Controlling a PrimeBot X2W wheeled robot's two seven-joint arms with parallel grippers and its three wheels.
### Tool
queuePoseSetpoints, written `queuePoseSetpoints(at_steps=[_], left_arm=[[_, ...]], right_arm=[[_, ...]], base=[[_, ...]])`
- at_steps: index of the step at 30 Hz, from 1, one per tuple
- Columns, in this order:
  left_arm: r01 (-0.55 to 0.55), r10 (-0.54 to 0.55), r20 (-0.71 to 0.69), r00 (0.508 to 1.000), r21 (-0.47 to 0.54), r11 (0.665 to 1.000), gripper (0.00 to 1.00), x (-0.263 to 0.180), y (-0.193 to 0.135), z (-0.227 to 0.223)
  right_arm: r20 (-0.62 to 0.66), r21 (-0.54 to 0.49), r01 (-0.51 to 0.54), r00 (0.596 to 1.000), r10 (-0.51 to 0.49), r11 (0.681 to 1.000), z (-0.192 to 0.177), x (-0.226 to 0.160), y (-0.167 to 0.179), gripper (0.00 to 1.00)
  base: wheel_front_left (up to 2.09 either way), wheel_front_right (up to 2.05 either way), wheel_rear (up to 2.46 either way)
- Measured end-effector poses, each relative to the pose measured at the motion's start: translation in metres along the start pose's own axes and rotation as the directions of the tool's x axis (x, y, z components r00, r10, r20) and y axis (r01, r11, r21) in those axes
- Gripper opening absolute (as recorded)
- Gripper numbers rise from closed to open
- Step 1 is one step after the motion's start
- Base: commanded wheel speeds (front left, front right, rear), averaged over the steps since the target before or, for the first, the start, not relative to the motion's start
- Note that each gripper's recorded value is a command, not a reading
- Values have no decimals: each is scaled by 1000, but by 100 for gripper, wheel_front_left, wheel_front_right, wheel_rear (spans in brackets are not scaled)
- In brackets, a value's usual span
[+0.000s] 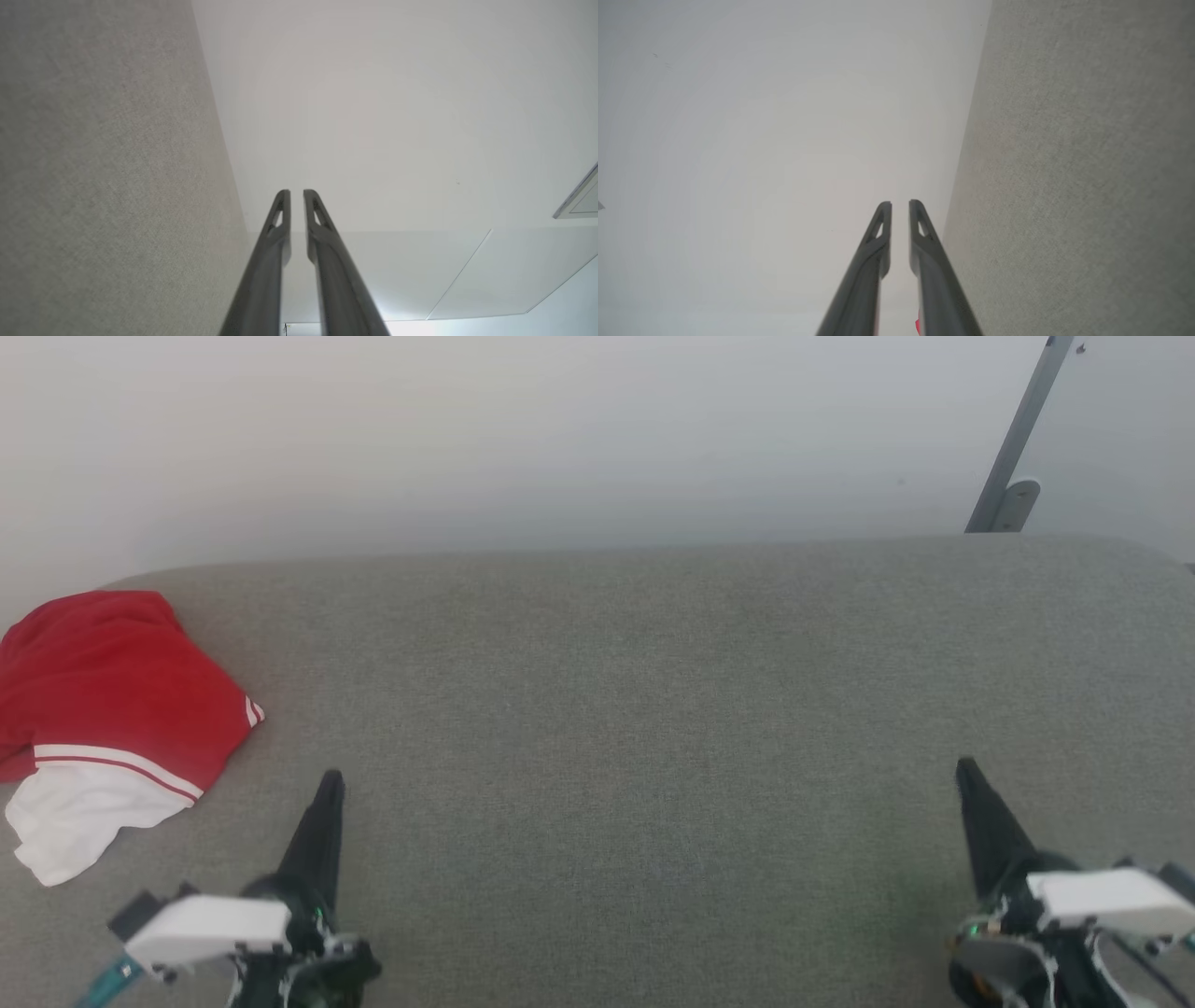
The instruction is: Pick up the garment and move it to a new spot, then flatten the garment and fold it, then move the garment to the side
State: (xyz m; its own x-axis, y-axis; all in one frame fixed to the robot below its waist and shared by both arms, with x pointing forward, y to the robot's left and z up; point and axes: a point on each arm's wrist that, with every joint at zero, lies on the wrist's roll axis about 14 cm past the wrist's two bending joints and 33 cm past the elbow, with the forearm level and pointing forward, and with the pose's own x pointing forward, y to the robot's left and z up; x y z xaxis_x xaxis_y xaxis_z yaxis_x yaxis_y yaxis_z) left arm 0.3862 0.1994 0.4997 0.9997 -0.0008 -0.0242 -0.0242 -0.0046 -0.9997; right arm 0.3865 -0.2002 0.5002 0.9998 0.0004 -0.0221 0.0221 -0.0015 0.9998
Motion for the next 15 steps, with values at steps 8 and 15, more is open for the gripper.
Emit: queuePoseSetpoints(at_steps=[8, 15], left_arm=[[-84, 84, 4, 996, -7, 996, 100, -14, 27, -2], [-62, 62, 14, 998, 32, 998, 100, -11, 18, -3]], right_arm=[[6, 4, 83, 997, -83, 997, -2, -14, -28, 100], [11, -40, 78, 997, -78, 996, -5, -13, -26, 100]], base=[[0, 0, 0], [0, 0, 0]])
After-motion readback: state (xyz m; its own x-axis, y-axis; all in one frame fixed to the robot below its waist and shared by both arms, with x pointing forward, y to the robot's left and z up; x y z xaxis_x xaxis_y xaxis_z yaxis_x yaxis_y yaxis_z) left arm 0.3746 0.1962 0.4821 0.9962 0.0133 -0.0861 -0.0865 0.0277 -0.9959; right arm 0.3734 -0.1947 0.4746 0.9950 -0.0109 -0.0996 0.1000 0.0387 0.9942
